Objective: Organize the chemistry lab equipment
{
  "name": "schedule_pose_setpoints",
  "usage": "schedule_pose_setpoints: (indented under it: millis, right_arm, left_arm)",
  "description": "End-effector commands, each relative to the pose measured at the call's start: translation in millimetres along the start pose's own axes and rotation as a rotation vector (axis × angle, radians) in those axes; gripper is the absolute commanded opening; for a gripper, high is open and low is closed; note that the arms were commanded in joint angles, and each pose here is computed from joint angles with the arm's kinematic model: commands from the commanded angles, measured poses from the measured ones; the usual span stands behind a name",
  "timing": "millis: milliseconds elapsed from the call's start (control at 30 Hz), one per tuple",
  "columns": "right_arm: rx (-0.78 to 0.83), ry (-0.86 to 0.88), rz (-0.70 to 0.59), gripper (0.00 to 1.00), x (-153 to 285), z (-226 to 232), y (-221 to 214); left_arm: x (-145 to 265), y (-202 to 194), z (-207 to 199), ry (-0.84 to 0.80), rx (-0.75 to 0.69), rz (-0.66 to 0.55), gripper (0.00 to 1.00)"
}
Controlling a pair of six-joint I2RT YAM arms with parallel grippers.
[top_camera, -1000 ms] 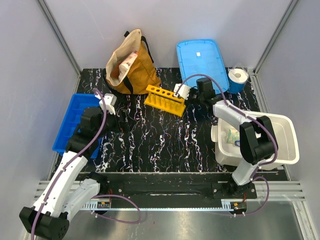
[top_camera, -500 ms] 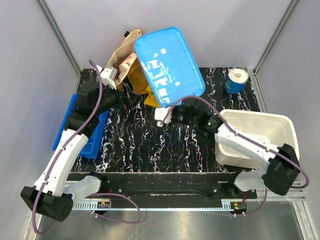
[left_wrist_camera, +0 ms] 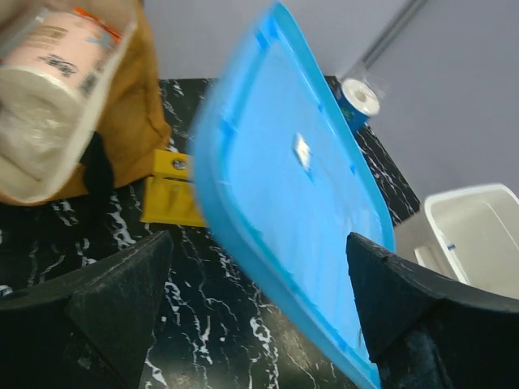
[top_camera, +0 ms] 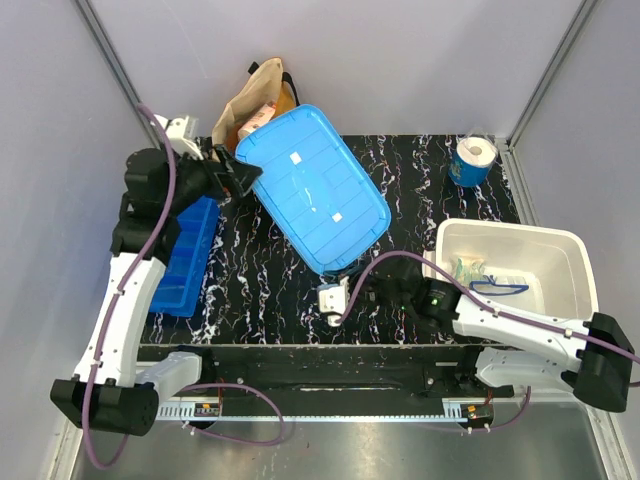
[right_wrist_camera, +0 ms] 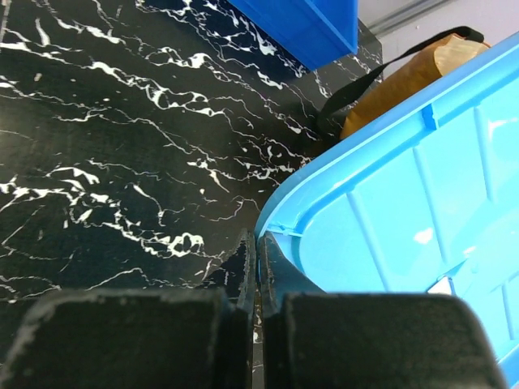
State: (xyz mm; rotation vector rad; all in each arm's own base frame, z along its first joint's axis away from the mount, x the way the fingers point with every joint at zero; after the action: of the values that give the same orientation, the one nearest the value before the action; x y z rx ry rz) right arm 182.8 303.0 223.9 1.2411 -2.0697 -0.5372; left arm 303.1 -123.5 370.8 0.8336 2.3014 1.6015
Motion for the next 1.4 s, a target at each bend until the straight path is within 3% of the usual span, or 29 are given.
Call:
schedule_pose_setpoints:
  millis: [0,233,600,867,1033,1067,1100,1133,1200,1233,1367]
  right_arm:
    - [0.075,-0.099,-0.137,0.00,16.3,-14.9,31.5]
    - [0.159,-0.015,-0.177,0.00,23.4,9.6,32.9]
    - [0.176,0.066,-0.198,0.00,24.6,27.7,34.1]
    - [0.169,0.062,-0.176,0.00,19.7,29.1,28.5]
    - [0.149,0.049,-0.181,0.00,13.7,28.5,28.6]
    - [0.126,0.036,-0.180,0.02,12.6,26.2,29.1]
    - [0.095,0.014,-0.180,0.11,12.1,20.0,31.9]
    - [0.042,0.002,-0.181,0.27,11.7,15.8,35.8]
    - [-0.103,-0.033,-0.192,0.47,13.2,1.1,49.0]
    - [-0.201,-0.030,-0.196,0.52,15.1,-3.3,56.3]
    - [-0.466,-0.057,-0.278,0.67,30.4,-33.7,97.1]
  left_arm:
    - [25.7,29.2,-0.5,-0.033,-0.027,-0.039,0.93]
    - [31.1,34.2,-7.6,-0.139,-0.021,0.046,0.94]
    - [25.8,42.2,-14.5,-0.321,0.050,0.102,0.82]
    - [20.1,17.2,-10.4,-0.392,0.095,0.155,0.62]
    - [20.0,10.8,-11.0,-0.408,0.074,0.151,0.28]
    - [19.7,9.6,-9.8,-0.407,0.059,0.149,0.23]
    - [19.4,9.3,-8.9,-0.406,0.041,0.144,0.18]
    - [18.9,9.0,-7.6,-0.405,0.019,0.138,0.14]
    - [16.9,9.7,-5.2,-0.412,-0.039,0.119,0.06]
    - [15.1,11.7,-4.0,-0.422,-0.069,0.104,0.00]
    - [16.4,15.8,-9.1,-0.496,-0.214,0.028,0.00]
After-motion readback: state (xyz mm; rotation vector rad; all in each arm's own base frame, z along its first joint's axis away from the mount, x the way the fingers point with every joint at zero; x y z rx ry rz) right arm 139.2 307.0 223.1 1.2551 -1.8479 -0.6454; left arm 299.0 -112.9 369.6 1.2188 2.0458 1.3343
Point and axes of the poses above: each gripper's point midway between its finger pads, its own x axis back along the fingers, its own z axis along the line the jaws close on, y = z × x, the point moved 3 cm from there along x, back along the fingers, and after that the axes turned 2 degrees about -x, right-handed, at the moved point
